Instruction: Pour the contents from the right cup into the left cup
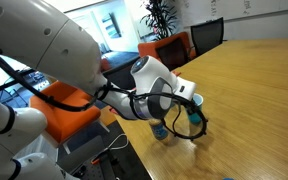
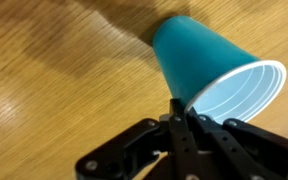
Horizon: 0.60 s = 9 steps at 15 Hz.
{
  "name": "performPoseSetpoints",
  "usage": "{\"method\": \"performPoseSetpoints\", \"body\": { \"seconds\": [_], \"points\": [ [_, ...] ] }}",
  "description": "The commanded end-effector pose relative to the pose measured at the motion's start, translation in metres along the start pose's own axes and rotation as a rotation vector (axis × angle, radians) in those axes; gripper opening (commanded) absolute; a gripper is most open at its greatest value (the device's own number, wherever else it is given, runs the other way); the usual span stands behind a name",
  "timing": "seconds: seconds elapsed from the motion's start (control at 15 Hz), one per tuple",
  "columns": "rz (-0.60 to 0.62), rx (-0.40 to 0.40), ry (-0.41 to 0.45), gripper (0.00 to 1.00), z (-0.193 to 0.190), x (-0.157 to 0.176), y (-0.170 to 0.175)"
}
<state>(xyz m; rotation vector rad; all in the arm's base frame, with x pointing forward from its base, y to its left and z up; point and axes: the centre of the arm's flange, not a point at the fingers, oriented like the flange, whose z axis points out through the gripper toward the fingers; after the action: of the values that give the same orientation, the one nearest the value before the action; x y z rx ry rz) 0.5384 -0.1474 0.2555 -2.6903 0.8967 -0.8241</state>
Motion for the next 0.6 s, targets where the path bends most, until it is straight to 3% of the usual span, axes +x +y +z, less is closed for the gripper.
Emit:
{"method": "performPoseSetpoints", "body": {
  "seconds": [0.0,0.53],
  "points": [
    [-0.029,-0.039,-0.041,0.01,-0.017,0.029,0.003],
    [-0.077,-0.095,-0.074,0.01,-0.020,0.041,-0.007]
  ]
}}
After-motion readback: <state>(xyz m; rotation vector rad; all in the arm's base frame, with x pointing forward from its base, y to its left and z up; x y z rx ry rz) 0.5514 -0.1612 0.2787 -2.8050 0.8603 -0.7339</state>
